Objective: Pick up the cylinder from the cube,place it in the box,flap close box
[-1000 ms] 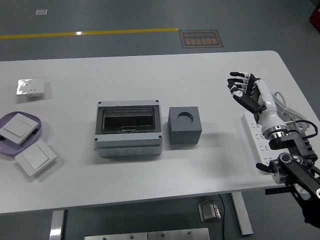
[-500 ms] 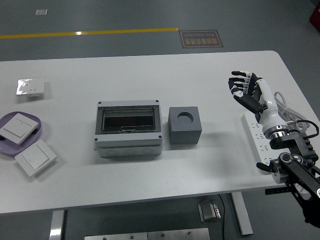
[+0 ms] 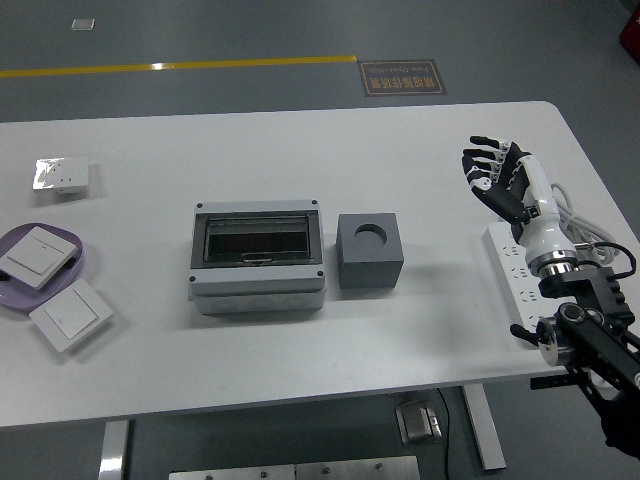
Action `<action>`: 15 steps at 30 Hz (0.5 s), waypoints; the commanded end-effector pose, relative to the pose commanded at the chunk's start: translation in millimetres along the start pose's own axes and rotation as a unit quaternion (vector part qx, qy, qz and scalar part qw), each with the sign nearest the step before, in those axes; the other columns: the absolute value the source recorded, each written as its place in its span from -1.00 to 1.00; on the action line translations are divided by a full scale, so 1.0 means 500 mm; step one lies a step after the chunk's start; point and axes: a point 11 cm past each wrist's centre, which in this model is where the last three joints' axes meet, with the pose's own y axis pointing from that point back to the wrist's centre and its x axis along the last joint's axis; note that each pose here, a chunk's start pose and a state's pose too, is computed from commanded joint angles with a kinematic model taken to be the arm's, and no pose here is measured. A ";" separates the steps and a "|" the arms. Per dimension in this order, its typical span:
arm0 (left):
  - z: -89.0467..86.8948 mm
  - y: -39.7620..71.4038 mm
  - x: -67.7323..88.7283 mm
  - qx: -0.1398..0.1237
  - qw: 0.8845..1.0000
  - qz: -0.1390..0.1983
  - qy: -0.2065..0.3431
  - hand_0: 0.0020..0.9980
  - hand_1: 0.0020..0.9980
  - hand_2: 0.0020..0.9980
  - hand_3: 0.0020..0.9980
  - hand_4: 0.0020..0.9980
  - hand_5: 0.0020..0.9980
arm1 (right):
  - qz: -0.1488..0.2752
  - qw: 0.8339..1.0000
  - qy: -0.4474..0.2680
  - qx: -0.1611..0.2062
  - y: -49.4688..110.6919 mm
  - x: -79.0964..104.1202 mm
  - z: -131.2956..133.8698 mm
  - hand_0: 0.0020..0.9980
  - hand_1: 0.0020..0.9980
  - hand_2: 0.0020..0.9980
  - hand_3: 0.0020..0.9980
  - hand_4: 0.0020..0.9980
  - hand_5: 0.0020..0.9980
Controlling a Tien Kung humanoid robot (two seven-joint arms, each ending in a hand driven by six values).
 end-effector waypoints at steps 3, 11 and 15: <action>0.000 0.000 -0.001 0.000 1.000 0.000 -0.001 0.23 0.26 0.22 0.28 0.42 -0.50 | -0.003 1.000 -0.003 0.002 -0.001 -0.004 -0.003 0.30 0.26 0.31 0.36 0.37 -0.61; -0.007 0.000 -0.004 0.003 1.000 -0.002 0.000 0.23 0.26 0.22 0.28 0.42 -0.50 | -0.001 1.000 -0.013 0.008 -0.001 -0.008 -0.006 0.35 0.28 0.32 0.37 0.38 -0.61; -0.006 -0.001 -0.010 0.002 1.000 -0.004 0.000 0.23 0.26 0.22 0.28 0.42 -0.50 | -0.001 1.000 -0.014 0.011 -0.001 -0.008 -0.011 0.36 0.28 0.33 0.40 0.38 -0.62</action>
